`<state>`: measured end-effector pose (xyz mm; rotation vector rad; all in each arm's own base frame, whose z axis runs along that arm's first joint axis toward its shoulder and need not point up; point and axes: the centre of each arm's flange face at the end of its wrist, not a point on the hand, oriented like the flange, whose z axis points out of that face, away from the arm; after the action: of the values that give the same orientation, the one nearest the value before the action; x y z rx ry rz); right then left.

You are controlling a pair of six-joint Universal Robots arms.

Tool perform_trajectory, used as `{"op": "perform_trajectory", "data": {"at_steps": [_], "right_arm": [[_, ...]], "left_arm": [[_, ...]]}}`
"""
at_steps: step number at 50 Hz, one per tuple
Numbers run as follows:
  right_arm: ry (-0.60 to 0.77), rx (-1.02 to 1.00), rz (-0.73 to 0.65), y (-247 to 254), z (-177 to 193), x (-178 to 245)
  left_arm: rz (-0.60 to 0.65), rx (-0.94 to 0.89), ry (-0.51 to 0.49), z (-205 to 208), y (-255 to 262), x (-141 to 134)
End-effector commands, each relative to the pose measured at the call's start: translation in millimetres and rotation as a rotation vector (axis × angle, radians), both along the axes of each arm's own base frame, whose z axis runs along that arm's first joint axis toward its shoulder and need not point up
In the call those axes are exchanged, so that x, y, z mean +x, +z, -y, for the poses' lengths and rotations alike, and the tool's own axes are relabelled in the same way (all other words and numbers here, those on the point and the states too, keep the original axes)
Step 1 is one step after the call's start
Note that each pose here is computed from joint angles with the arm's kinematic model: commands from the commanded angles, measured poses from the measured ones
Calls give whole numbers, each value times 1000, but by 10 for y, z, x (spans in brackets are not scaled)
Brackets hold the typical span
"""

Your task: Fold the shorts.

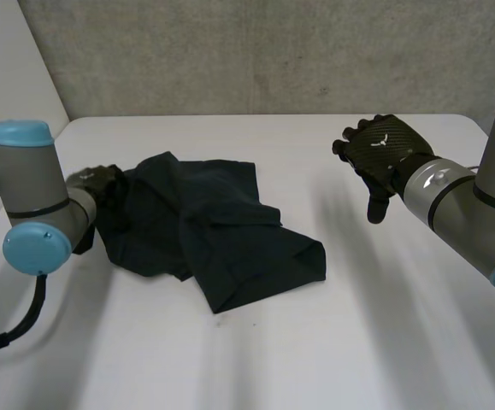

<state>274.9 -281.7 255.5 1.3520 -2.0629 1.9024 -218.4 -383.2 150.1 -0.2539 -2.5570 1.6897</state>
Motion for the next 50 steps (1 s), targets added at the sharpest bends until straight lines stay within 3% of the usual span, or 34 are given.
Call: {"op": "perform_trajectory", "data": {"at_steps": [1,15,23,25,31,35,40,44,50], "right_arm": [[1,8,-3,-31,3,2],[1,-3,-1,-4,8,9],[0,-37,13,117,-2,3],[-10,-49,19,164,17,-26],[-25,-63,24,213,41,-49],[-43,-68,24,228,50,-68],[-73,-99,43,345,54,-103],[-97,-115,48,381,89,-140],[-116,-133,53,410,136,-177]], "left_arm": [[-83,53,-72,-2,-100,-59],[-74,20,-68,3,-33,-97],[-172,-366,-125,-260,1222,-304],[-207,-472,-161,-402,1538,-403],[-284,-576,-330,-874,1805,-906],[-314,-552,-463,-1215,1728,-1242],[-301,-386,-702,-1777,1160,-1740],[-268,-286,-772,-2008,838,-1851],[-221,-239,-777,-2107,806,-1782]]}}
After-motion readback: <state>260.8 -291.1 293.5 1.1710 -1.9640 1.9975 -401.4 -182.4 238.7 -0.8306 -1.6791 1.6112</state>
